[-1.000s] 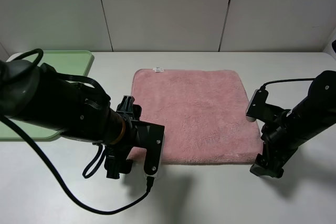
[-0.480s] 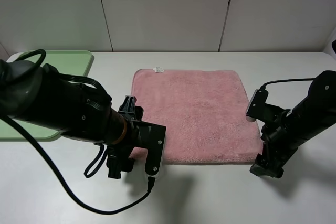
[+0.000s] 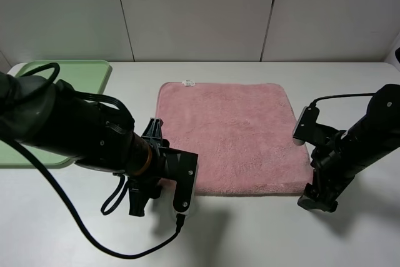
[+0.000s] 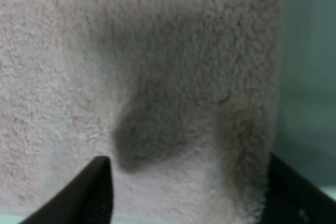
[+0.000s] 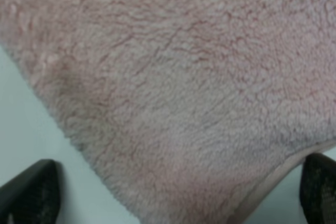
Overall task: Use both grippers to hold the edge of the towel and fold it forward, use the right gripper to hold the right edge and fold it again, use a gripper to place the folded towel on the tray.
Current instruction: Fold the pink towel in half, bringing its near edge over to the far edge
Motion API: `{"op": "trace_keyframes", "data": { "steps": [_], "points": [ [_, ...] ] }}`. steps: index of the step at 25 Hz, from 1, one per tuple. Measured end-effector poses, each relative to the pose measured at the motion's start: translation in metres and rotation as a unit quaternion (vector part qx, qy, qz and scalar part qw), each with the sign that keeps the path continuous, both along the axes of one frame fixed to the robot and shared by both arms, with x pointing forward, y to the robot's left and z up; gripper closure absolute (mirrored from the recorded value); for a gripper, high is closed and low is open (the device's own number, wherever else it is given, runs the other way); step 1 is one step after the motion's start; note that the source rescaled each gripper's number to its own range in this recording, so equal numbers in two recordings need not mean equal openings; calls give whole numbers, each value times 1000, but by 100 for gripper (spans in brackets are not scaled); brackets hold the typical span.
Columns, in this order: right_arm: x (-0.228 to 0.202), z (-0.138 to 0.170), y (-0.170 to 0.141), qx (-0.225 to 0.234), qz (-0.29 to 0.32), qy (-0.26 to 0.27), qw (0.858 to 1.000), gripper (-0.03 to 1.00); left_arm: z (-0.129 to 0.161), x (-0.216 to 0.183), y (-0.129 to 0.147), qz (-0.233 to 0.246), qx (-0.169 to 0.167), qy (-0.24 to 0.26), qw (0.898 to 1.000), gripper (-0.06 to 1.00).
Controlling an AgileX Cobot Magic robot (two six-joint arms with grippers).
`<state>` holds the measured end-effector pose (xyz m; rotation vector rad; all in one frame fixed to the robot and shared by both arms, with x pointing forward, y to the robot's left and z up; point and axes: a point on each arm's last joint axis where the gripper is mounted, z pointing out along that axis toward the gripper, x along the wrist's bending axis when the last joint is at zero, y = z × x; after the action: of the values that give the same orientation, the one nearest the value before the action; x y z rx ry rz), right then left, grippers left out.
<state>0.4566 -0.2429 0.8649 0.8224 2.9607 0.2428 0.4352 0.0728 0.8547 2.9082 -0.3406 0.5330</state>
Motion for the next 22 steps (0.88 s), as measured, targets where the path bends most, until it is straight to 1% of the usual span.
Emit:
{"op": "trace_keyframes", "data": {
  "steps": [3, 5, 9, 11, 13, 16, 22],
  "points": [
    [0, 0, 0, 0, 0, 0, 1000, -2, -2, 0, 0, 2, 2, 3, 1000, 51],
    [0, 0, 0, 0, 0, 0, 1000, 1, -3, -1, 1, 2, 4, 5, 1000, 60],
    [0, 0, 0, 1, -1, 2, 1000, 6, -6, -2, 2, 2, 8, 8, 1000, 83],
    [0, 0, 0, 1, -1, 1, 1000, 8, -7, -2, 3, 2, 9, 9, 1000, 91],
    [0, 0, 0, 1, -1, 1, 1000, 11, -7, -2, 3, 2, 10, 10, 1000, 93],
    [0, 0, 0, 1, -1, 1, 1000, 17, -7, -2, 3, 2, 10, 10, 1000, 94],
    [0, 0, 0, 1, -2, 1, 1000, 38, -7, -2, 3, 1, 10, 9, 1000, 94]
  ]
}}
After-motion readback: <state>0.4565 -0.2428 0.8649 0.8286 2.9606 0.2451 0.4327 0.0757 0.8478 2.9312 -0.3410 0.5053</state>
